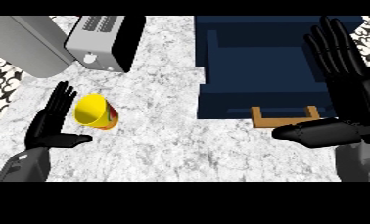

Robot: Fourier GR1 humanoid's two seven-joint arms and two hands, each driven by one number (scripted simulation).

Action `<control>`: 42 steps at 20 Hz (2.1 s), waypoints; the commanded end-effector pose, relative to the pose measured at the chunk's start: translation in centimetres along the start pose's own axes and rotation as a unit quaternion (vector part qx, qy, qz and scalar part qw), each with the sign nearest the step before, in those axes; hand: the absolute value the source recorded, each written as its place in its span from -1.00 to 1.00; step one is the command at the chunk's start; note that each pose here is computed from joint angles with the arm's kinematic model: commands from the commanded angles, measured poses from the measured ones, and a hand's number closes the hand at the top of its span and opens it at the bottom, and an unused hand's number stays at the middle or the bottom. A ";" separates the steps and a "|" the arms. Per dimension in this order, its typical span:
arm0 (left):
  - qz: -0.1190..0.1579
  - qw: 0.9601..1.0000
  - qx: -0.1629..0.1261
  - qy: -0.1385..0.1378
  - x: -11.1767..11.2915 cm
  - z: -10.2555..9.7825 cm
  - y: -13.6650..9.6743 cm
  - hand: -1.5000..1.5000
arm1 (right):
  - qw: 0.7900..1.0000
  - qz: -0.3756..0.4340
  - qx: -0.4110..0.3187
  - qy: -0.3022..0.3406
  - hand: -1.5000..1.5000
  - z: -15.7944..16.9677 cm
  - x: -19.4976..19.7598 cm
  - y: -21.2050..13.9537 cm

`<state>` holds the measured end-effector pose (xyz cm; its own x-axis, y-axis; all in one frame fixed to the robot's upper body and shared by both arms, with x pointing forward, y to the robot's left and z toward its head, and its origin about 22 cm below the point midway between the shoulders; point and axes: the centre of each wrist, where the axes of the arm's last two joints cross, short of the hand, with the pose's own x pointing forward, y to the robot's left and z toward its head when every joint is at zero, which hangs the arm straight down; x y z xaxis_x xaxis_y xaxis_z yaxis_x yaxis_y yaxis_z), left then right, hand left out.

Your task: Pick up the cup, place it into the drawer and close the drawer

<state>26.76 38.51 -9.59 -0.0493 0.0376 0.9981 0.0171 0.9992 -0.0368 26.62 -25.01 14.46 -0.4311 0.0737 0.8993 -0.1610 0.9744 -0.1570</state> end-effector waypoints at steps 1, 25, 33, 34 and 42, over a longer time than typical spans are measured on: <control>0.007 1.000 -0.001 0.003 -2.1 1.3 -0.2 -1.00 | 1.000 0.002 -0.005 -0.012 -1.00 -1.7 1.4 -1.0; 0.029 0.999 -0.017 -0.043 -3.9 0.9 -3.0 -1.00 | 1.000 0.004 0.019 -0.003 -1.00 -0.6 0.8 -1.2; 0.111 0.989 -0.063 -0.069 -2.7 -1.5 -4.1 1.00 | 1.000 -0.001 0.014 -0.001 -1.00 -0.8 -0.2 0.2; 0.067 0.990 -0.060 -0.104 -3.2 -1.0 -4.6 1.00 | 1.000 0.001 0.005 -0.004 -1.00 -1.3 0.8 -1.9; 0.015 0.981 0.021 -0.194 -2.1 -2.9 -5.4 1.00 | 1.000 0.005 0.004 0.001 -1.00 -1.6 1.5 -1.0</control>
<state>28.77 33.09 -12.05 -0.2608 -0.0130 0.9653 -0.0299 0.9995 0.0054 27.47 -25.77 15.88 -0.4307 0.0856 0.8984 -0.1690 0.9702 -0.1735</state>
